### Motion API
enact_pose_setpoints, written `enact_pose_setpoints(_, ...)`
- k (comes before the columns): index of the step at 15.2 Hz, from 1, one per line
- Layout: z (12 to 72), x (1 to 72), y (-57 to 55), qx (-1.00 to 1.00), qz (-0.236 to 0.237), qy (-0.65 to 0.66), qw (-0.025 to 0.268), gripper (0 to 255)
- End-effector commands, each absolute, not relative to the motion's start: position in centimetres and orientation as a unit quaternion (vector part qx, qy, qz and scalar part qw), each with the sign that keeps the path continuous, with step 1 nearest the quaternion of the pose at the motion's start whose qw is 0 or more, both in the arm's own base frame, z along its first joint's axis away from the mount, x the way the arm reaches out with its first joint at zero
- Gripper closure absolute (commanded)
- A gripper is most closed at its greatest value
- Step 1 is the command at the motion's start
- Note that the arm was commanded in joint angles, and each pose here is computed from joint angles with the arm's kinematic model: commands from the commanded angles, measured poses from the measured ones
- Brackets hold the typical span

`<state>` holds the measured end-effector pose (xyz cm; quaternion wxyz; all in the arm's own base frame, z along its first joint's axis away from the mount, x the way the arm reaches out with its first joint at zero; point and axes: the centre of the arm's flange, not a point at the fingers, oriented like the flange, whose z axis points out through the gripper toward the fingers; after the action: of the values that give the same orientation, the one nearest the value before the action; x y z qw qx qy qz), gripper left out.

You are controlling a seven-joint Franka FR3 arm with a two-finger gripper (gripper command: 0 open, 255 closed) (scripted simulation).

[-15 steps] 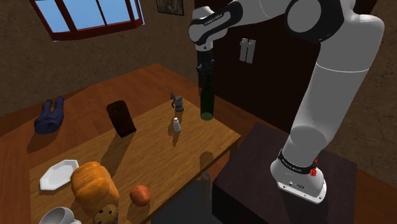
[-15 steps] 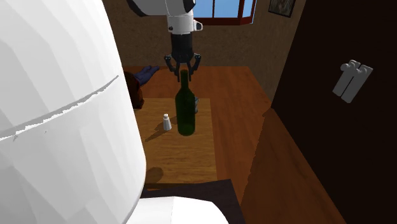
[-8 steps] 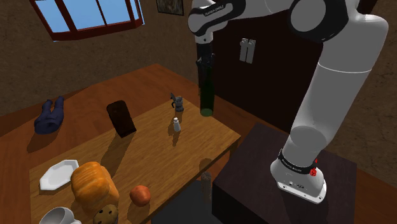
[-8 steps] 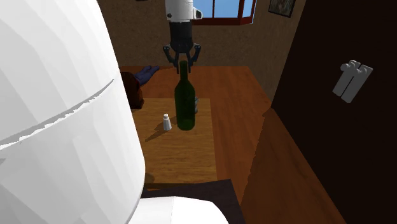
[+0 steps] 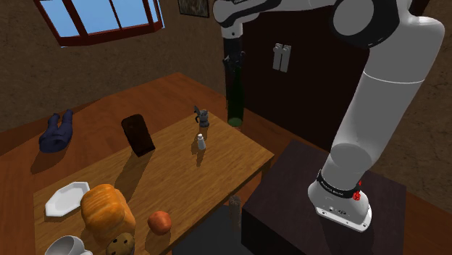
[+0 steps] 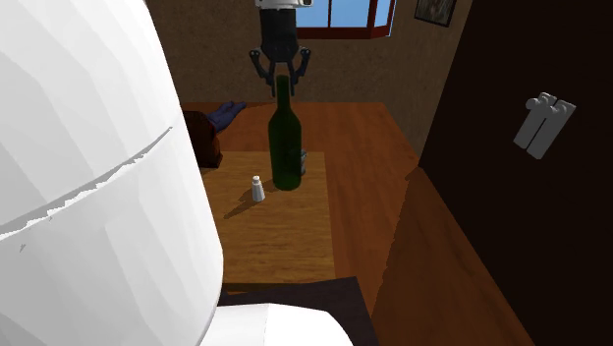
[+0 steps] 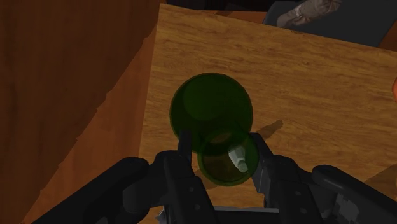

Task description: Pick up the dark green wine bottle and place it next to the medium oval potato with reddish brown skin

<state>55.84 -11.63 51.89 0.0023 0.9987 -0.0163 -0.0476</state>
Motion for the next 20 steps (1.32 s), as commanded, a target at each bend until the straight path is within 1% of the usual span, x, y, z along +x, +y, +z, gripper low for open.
enact_pose_setpoints(1, 52.9, 55.9, -11.6, 0.999, -0.048, -0.016, 0.002, 255)
enact_pose_setpoints(20, 63.0, 55.9, -11.6, 0.999, -0.048, -0.016, 0.002, 255)
